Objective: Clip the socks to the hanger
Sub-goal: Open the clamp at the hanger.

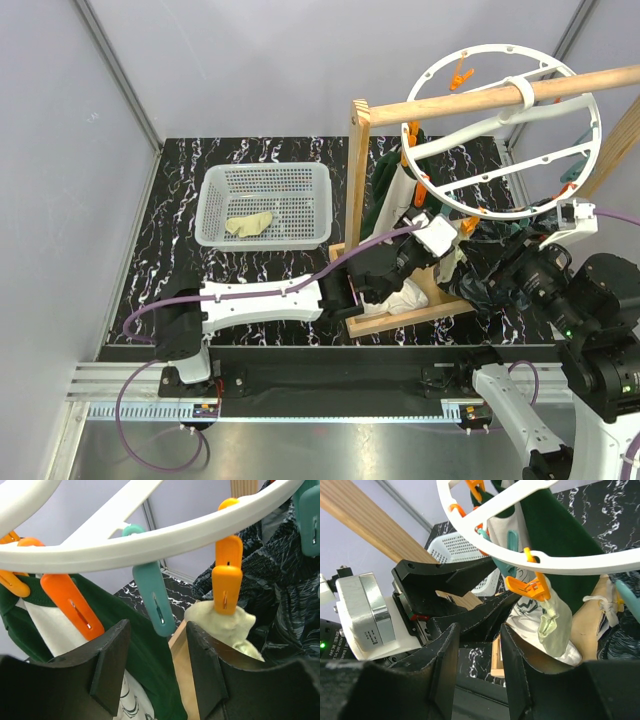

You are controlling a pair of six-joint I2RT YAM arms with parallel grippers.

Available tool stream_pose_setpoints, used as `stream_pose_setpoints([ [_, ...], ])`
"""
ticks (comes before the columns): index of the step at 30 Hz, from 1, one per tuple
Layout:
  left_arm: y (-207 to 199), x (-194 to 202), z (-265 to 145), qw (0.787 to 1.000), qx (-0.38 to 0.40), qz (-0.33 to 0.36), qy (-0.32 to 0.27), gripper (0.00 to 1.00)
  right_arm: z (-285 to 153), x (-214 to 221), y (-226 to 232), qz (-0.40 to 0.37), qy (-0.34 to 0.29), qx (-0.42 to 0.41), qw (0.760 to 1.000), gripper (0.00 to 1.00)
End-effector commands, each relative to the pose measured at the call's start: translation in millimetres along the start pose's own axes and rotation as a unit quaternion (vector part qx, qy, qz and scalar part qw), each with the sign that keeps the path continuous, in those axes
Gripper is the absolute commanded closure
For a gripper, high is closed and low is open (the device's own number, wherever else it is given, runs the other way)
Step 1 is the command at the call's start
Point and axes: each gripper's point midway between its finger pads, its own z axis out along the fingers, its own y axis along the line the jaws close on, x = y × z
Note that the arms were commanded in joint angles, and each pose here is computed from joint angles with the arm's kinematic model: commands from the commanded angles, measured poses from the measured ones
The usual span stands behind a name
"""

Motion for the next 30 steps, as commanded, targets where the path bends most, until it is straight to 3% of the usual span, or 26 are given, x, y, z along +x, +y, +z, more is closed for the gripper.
stream_pose_setpoints([
  [1, 5, -38, 7, 0.998, -0.006, -0.04, -0.051, 0.47, -8, -24, 5, 0.008, -0.053, 0.003, 0.999, 0.56],
  [4, 5, -38, 7, 0.998, -0.007, -0.041, -0.051, 0.52, -7, -24, 8, 0.017, -0.051, -0.004, 0.999, 0.56],
  [8, 4, -36, 9, 0.998, -0.004, -0.042, -0.041, 0.65, -2, -20, 14, 0.035, -0.036, -0.02, 0.999, 0.57],
  [19, 1, -37, 2, 0.996, 0.033, -0.07, -0.033, 0.84, 15, -14, 28, 0.114, -0.017, -0.06, 0.991, 0.61],
  [30, -4, -52, -18, 0.99, 0.08, -0.117, -0.013, 1.0, 30, -3, 3, 0.127, -0.031, -0.018, 0.991, 0.71],
])
